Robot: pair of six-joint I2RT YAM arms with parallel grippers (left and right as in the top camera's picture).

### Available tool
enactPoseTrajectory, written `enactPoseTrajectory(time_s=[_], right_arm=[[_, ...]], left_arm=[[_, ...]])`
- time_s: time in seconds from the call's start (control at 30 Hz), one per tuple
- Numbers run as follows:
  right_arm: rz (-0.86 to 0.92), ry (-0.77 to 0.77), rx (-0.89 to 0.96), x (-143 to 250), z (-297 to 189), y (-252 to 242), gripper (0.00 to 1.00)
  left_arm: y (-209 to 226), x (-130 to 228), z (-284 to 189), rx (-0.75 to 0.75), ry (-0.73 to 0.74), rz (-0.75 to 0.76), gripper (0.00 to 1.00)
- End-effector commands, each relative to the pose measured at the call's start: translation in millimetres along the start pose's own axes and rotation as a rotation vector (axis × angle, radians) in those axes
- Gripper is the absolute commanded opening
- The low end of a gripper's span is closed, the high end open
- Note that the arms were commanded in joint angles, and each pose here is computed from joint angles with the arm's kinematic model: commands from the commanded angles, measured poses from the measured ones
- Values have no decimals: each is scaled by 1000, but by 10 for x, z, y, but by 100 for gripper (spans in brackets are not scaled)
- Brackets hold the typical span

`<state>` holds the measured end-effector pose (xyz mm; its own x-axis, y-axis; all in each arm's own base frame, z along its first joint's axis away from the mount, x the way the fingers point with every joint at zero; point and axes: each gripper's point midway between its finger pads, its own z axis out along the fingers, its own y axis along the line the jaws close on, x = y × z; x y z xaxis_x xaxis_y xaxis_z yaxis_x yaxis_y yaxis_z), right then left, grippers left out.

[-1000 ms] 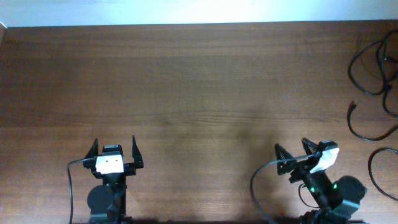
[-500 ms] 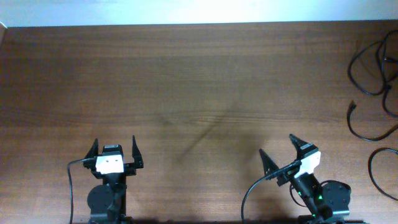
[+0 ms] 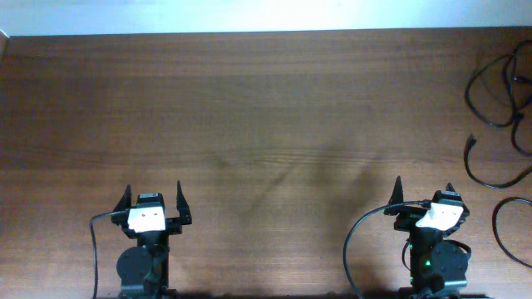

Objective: Untangle cables

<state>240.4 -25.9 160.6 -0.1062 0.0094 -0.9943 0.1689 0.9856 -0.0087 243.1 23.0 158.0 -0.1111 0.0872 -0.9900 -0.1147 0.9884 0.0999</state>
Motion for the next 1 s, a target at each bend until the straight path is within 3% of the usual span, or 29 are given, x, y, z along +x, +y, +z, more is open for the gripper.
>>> enactPoseTrajectory(time_s=[0.0,0.97], right_arm=[[-7,0,22,30,4,-42,99],[-10,-3,33,24,4,-60,99]], left_arm=[[-22,18,2,10,1,14,98],[-23,18,2,10,1,14,98]])
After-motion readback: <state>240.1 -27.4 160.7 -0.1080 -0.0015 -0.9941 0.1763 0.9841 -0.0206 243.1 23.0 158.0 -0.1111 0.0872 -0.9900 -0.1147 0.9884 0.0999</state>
